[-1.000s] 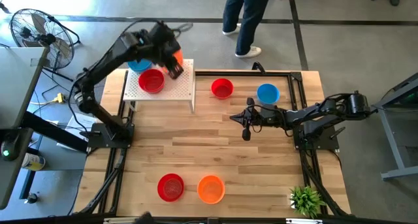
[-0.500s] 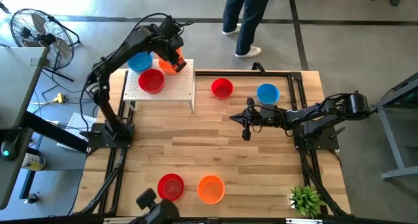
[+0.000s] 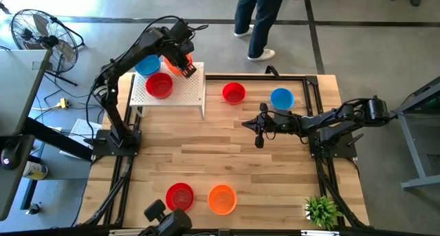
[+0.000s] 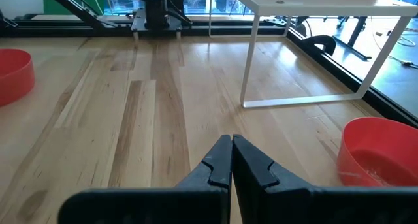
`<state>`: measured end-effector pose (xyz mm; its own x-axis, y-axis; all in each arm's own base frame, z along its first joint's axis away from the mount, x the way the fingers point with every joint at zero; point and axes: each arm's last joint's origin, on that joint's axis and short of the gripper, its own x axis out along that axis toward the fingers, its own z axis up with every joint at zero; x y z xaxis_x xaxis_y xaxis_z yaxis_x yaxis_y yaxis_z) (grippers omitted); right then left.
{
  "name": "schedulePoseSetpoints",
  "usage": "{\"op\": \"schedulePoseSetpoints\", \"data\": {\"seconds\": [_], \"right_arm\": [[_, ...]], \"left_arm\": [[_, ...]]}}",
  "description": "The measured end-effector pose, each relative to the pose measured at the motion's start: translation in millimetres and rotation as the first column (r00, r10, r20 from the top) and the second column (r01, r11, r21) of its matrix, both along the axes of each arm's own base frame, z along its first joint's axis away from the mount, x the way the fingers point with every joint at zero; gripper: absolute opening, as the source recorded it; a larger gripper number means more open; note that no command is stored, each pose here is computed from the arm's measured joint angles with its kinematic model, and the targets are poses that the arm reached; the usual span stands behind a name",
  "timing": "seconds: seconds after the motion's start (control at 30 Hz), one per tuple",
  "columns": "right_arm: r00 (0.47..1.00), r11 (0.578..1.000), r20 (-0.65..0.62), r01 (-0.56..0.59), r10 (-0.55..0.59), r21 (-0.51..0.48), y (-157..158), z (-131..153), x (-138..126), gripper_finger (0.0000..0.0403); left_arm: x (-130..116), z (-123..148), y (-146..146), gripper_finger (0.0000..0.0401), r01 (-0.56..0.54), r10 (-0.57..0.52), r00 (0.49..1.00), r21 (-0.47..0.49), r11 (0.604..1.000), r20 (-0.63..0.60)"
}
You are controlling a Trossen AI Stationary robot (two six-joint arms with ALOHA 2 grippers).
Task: Pick & Place Mini bowls
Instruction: Stack the orange bowl on top of the orange bowl on the shelf
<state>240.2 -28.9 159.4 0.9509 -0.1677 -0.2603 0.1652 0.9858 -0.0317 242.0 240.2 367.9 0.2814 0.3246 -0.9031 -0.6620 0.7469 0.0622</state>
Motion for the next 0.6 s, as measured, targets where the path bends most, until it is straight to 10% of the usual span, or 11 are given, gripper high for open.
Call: {"op": "schedulePoseSetpoints", "data": {"seconds": [0.6], "right_arm": [[1.000, 1.000, 0.000, -0.001, 0.001, -0.001, 0, 0, 0, 0.0000]], "left_arm": [[13, 0, -14, 0.0016, 0.040, -0.038, 0.998, 0.038, 0.999, -0.040]]}}
